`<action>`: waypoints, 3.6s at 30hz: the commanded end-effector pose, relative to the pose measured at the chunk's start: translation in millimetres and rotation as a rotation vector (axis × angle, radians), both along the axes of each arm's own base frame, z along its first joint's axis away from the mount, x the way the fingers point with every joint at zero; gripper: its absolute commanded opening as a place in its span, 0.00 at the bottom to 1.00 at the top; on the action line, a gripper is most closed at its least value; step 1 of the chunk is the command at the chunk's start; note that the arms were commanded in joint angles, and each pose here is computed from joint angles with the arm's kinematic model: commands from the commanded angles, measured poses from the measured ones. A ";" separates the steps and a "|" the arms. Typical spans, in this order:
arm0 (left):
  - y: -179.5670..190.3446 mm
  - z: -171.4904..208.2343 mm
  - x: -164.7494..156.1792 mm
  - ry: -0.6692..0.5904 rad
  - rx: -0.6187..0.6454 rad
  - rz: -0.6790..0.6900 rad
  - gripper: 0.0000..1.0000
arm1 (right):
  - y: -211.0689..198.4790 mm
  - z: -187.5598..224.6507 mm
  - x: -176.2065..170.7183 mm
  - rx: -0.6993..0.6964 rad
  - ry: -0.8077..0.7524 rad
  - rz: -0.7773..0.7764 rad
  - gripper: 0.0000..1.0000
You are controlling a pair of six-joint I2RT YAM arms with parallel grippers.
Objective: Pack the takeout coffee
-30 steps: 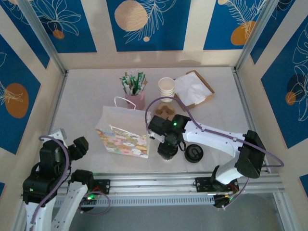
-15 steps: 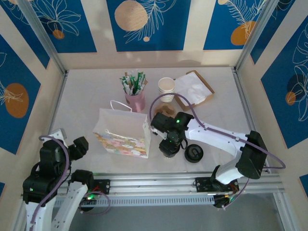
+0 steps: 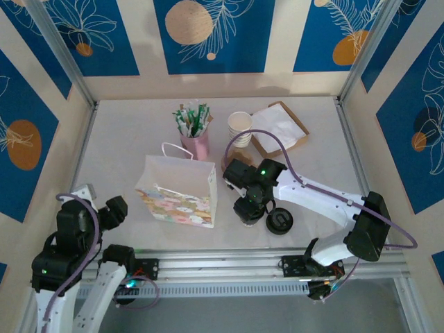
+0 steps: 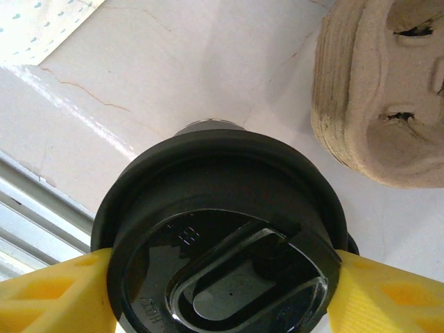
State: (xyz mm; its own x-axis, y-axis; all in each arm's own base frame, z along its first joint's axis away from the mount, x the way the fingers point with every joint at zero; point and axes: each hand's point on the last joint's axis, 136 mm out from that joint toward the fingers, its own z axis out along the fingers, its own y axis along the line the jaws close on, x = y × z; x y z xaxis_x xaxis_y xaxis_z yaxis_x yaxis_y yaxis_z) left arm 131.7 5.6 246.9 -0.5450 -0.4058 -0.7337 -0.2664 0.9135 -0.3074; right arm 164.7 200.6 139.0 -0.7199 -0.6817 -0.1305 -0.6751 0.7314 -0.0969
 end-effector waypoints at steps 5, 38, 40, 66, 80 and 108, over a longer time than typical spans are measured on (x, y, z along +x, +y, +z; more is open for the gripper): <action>2.8 20.5 0.8 -0.023 0.043 -0.013 0.76 | -16.6 -7.2 -3.4 -0.062 -0.004 -0.061 0.71; 4.2 34.6 -5.6 -0.023 0.013 0.010 0.75 | -9.7 -4.5 -4.6 0.005 -0.003 -0.104 0.78; 3.5 33.6 -5.1 -0.021 0.010 0.008 0.75 | -9.6 -7.4 -6.5 0.003 0.007 -0.110 0.77; -0.4 28.8 -4.7 -0.011 -0.014 0.000 0.74 | -5.9 -12.0 -12.2 -0.053 0.053 -0.368 0.73; -2.2 24.4 -3.4 0.000 -0.021 -0.005 0.73 | -4.5 -3.3 -3.8 -0.002 0.037 -0.466 0.89; -1.0 23.6 -2.4 -0.001 -0.007 -0.006 0.73 | -6.0 54.6 13.4 0.131 -0.093 -0.380 0.88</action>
